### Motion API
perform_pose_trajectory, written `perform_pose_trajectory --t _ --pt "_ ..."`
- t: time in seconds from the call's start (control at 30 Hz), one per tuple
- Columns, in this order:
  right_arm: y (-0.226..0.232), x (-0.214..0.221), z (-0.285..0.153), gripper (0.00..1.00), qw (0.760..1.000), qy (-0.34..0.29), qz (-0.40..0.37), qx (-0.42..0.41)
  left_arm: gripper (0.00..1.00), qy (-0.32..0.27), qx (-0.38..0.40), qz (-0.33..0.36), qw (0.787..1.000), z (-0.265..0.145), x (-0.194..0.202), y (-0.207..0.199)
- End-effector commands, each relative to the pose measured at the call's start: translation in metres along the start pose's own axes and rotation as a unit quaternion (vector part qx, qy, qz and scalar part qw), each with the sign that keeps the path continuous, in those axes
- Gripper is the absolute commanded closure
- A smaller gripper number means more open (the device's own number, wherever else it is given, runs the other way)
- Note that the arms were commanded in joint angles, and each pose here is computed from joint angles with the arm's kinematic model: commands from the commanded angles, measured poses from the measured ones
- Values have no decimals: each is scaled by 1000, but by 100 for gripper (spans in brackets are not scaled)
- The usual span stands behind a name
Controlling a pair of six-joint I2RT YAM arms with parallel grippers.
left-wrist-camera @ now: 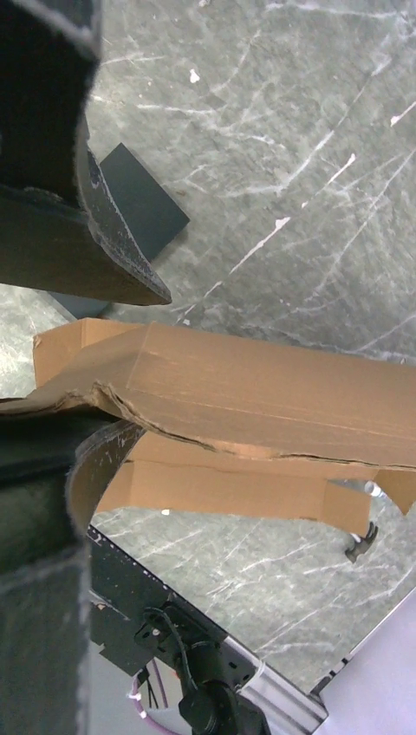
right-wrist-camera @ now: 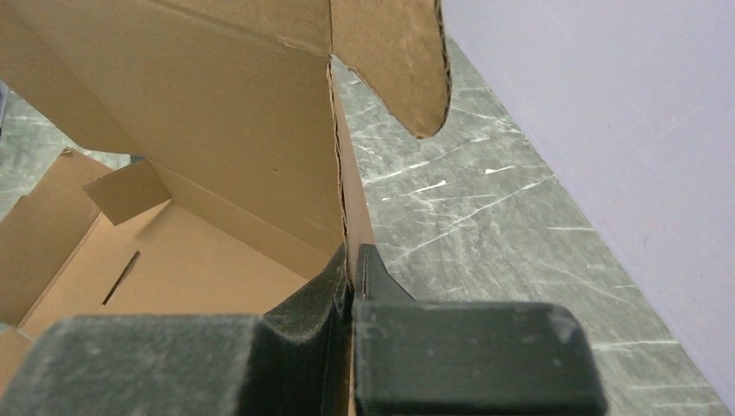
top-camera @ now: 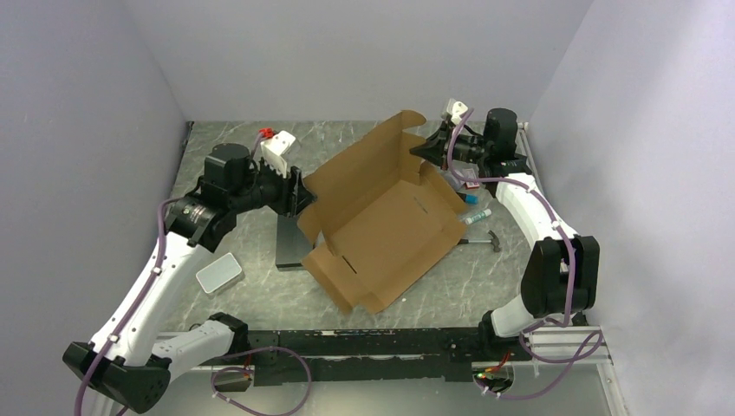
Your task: Fold the paper box
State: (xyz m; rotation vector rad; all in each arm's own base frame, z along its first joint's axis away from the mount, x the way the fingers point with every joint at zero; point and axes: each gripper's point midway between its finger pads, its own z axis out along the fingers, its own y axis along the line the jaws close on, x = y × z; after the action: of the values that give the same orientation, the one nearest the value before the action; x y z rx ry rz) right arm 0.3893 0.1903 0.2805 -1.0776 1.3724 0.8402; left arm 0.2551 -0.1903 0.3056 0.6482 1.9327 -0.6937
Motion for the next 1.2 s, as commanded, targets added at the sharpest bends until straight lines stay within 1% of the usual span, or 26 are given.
perform_pose_trajectory --t 0.0,0.17,0.23,0.3,0.33,0.4,0.43,0.5,0.53,0.63,0.73,0.83,1.07,1.13,1.17 --pt "-3 -17 -2 100 999 -16 -29 11 52 -10 -18 -3 1000 -3 -9 4" --pt "-4 -17 -1 100 999 -15 -27 14 53 -6 3 -7 1000 4 -6 -1" --pt "-4 -16 -1 100 999 -14 -26 14 59 -9 8 -6 1000 5 -7 -2" --pt "-4 -15 -1 100 999 -13 -26 14 60 -14 10 -5 1000 4 -10 -3" --pt "-4 -15 -1 100 999 -13 -27 15 59 -16 16 -5 1000 4 -11 -6" --pt "-5 -14 -1 100 999 -11 -26 16 50 -21 21 -3 1000 -1 -15 -10" --pt "-5 -13 -1 100 999 -10 -26 17 48 -24 19 -2 1000 -4 -16 -10" --pt "-6 -13 -1 100 999 -9 -26 19 47 -28 13 -1 1000 -10 -19 -11" --pt "-6 -12 -2 100 999 -8 -26 20 48 -27 12 -3 1000 -12 -20 -11" --pt "-7 -12 -2 100 999 -7 -26 21 55 -13 17 -19 1000 -12 -18 -14" --pt "-7 -12 -1 100 999 -6 -27 21 58 0 27 -42 999 -7 -16 -17" --pt "-7 -11 -1 100 999 -5 -26 22 66 8 21 -59 998 -3 -16 -14" --pt "-7 -10 0 100 999 -4 -26 23 66 21 19 -65 997 2 -10 -12" --pt "-7 -10 1 100 999 -4 -26 22 69 22 13 -64 998 2 -9 -9" --pt "-7 -9 1 100 999 -3 -25 22 73 20 10 -61 998 2 -9 -8"
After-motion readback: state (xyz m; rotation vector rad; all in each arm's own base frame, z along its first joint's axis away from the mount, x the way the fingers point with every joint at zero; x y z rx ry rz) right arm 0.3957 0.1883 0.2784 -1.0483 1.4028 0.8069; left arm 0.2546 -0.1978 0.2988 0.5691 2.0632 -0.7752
